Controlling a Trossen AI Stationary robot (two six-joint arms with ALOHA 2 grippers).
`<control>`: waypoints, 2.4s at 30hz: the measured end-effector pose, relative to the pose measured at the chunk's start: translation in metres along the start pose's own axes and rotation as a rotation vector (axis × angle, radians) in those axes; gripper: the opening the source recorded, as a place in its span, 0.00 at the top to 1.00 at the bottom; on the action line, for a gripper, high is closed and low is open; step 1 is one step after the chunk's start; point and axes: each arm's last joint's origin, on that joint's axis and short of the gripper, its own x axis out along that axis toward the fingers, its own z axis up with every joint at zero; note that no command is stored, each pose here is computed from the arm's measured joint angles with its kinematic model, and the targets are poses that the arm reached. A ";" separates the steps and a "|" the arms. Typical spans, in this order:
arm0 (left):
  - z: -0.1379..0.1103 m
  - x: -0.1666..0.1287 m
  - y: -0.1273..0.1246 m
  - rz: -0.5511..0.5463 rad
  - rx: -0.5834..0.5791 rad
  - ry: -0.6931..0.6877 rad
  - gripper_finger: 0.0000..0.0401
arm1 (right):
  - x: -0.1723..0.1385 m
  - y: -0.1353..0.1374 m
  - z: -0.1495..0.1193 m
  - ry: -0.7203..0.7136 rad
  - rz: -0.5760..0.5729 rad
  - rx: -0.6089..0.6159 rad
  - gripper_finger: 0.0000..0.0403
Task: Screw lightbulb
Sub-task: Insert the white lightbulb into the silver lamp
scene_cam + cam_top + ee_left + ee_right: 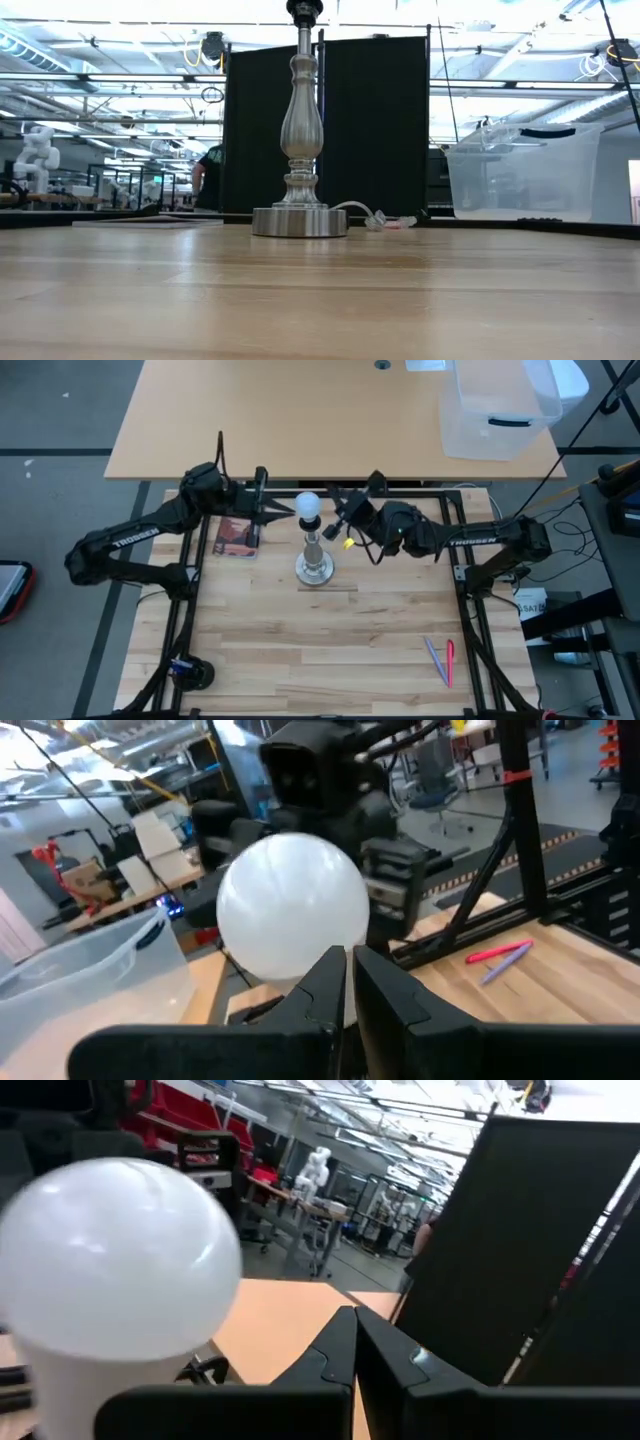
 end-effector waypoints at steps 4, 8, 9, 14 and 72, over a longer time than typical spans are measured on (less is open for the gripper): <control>-0.002 0.007 -0.004 0.007 -0.010 0.021 0.93 | 0.010 -0.010 -0.004 -0.019 0.036 0.018 1.00; 0.001 0.009 -0.005 0.022 0.006 0.004 0.93 | 0.013 -0.012 -0.005 -0.061 0.129 0.046 1.00; 0.002 0.009 -0.006 0.024 0.007 0.002 0.93 | 0.013 -0.011 -0.005 -0.067 0.143 0.046 1.00; 0.002 0.010 -0.007 0.039 0.007 0.009 0.93 | 0.013 -0.010 -0.004 -0.084 0.182 0.045 1.00; 0.007 -0.006 -0.005 0.010 0.028 -0.003 0.93 | 0.002 -0.001 -0.001 -0.018 0.053 0.041 1.00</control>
